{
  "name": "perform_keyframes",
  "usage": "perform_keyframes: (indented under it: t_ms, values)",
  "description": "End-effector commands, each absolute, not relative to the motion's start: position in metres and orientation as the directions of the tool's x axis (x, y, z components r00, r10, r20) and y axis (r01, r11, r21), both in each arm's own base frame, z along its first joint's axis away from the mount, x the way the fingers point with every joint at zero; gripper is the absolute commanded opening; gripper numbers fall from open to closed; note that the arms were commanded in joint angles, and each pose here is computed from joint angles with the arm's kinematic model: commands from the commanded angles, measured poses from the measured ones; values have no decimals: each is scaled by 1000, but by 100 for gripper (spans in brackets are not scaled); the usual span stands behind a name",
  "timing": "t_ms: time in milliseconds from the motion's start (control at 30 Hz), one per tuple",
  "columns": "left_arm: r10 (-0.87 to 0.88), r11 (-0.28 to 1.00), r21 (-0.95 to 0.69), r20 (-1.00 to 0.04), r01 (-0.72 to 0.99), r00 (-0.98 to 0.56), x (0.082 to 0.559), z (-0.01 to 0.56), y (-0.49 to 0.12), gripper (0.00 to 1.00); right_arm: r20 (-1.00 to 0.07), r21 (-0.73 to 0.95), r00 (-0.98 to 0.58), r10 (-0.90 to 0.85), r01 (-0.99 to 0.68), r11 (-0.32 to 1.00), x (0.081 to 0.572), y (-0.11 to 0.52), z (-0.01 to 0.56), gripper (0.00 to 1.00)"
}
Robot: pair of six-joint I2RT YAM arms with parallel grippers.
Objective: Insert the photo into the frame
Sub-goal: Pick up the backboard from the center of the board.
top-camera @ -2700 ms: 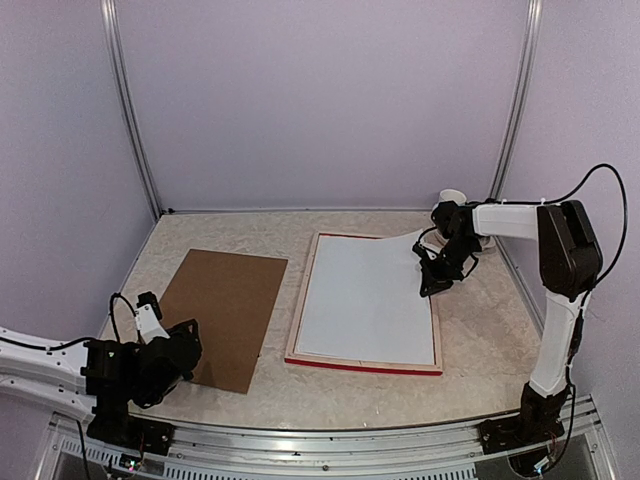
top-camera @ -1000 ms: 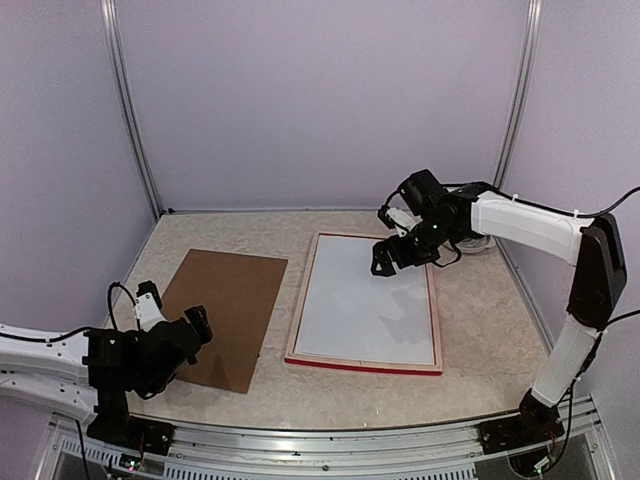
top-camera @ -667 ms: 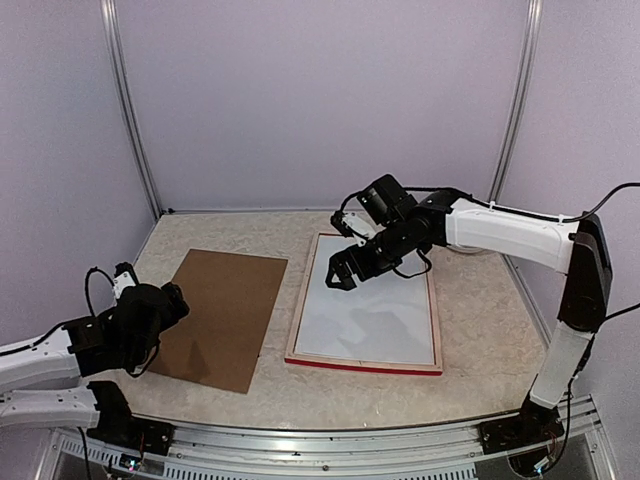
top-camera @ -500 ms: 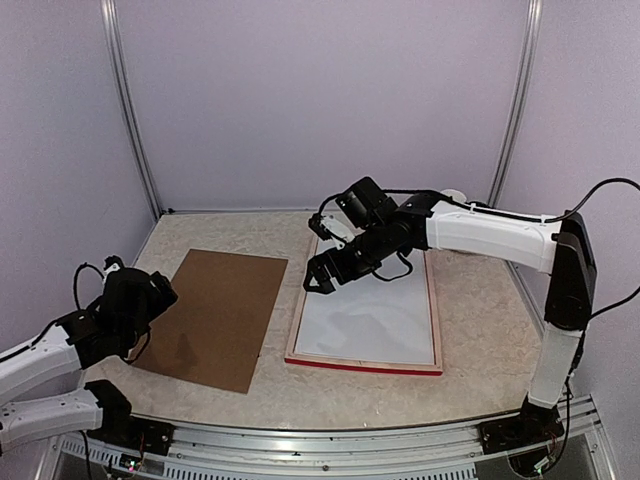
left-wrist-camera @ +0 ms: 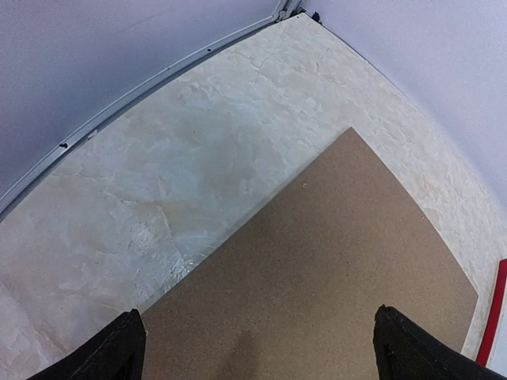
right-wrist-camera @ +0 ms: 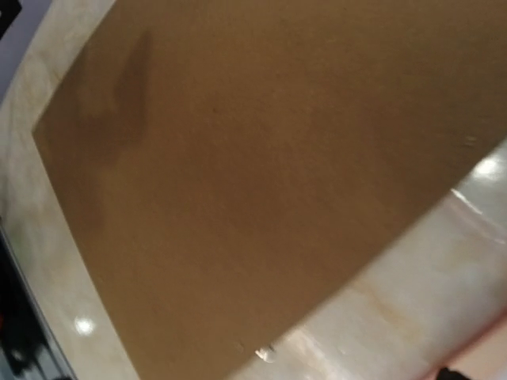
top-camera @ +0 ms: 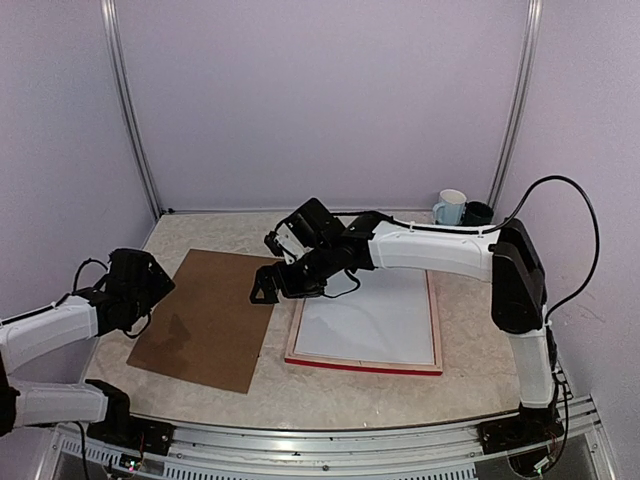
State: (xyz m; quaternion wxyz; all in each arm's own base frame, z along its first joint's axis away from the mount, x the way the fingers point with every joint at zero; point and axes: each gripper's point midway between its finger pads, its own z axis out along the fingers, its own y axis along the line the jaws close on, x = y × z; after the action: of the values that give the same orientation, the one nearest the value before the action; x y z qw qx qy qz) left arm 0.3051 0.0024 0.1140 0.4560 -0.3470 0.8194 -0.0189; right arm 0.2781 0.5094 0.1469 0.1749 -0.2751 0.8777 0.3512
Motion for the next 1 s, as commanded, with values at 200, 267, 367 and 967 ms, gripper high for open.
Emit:
perform_keyframes:
  t_ms: [200, 267, 367, 967]
  values:
    - [-618, 726, -401, -736, -559, -275, 332, 109, 22, 99, -268, 700, -941, -207, -338, 629, 281, 549, 111, 99]
    - [-609, 733, -374, -732, -569, -304, 336, 99, 22, 99, -222, 720, -958, -184, -288, 631, 280, 552, 104, 99]
    - [-598, 741, -337, -724, -580, -344, 341, 85, 23, 99, -177, 735, -976, -130, -219, 642, 284, 553, 102, 99]
    - [-599, 763, -316, -672, -564, -434, 353, 45, 20, 99, -42, 704, -999, 26, -11, 710, 306, 550, 71, 99]
